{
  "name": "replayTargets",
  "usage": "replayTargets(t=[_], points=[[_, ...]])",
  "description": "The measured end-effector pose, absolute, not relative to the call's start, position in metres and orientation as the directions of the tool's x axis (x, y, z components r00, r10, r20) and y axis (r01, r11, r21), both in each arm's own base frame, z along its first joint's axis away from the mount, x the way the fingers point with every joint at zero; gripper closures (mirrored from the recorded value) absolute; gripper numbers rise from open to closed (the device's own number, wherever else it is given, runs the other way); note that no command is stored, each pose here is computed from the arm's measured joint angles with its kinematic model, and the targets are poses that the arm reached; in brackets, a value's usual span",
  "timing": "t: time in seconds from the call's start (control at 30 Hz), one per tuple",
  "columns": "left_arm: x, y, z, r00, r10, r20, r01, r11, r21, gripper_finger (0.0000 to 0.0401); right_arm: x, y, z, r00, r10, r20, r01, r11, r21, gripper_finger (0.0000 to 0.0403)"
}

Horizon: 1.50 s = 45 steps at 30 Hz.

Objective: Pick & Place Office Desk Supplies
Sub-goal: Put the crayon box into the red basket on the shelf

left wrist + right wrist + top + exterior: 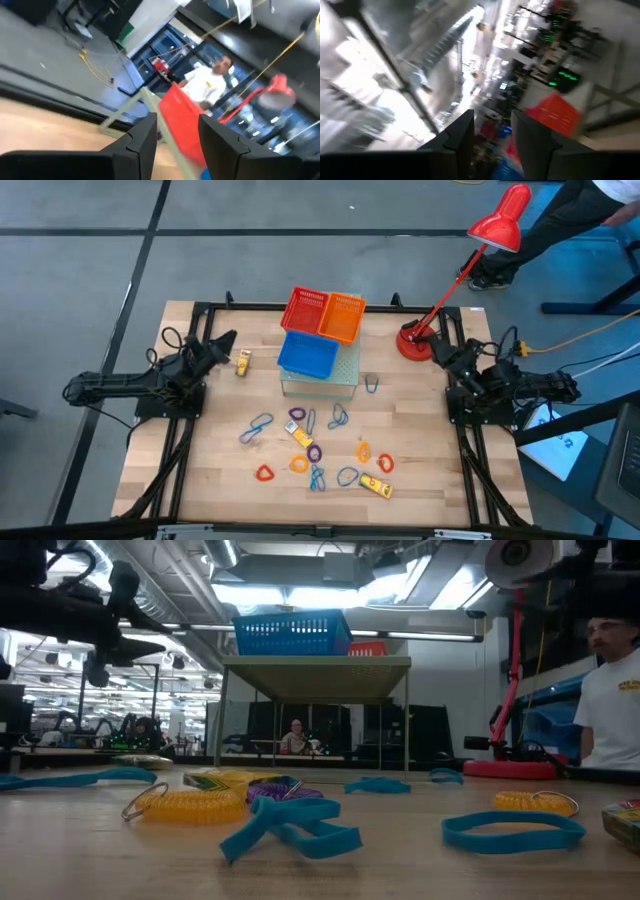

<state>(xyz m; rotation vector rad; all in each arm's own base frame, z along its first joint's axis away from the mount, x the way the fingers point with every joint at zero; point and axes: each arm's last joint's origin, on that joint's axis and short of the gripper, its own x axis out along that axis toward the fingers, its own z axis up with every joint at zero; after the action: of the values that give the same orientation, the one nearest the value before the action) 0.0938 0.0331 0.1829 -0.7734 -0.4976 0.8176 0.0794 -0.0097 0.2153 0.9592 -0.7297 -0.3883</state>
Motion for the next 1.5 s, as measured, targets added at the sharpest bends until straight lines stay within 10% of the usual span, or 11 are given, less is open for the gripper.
replayTargets(t=[0.17,0.3,0.47,0.63,1.1,1.5], points=[[0.088,0.032,0.219,0.667,0.604,0.436,-0.032,0.607,-0.794,0.0271,0.066,-0.009,0.235,0.627,-0.523,0.577,-0.140,0.653,0.744,0.0270],[0.085,0.028,0.282,0.674,0.494,0.549,-0.034,0.763,-0.645,0.0286,0.055,-0.008,0.261,0.585,-0.460,0.668,-0.150,0.748,0.647,0.0270],[0.108,0.035,0.334,0.839,0.544,0.018,-0.466,0.734,-0.494,0.0289,0.054,-0.010,0.296,0.634,-0.504,0.586,0.086,0.799,0.595,0.0270],[0.122,0.044,0.349,0.632,0.588,-0.504,-0.754,0.616,-0.227,0.0272,0.061,-0.015,0.336,0.668,-0.696,0.264,0.556,0.703,0.444,0.0270],[0.181,0.069,0.296,0.092,0.567,-0.818,-0.834,0.492,0.248,0.0176,0.063,-0.018,0.435,0.552,-0.824,0.127,0.808,0.566,0.166,0.0229],[0.198,0.087,0.238,-0.069,0.331,-0.941,-0.906,0.375,0.198,0.0150,0.058,-0.018,0.449,0.553,-0.820,0.147,0.799,0.572,0.188,0.0174]])
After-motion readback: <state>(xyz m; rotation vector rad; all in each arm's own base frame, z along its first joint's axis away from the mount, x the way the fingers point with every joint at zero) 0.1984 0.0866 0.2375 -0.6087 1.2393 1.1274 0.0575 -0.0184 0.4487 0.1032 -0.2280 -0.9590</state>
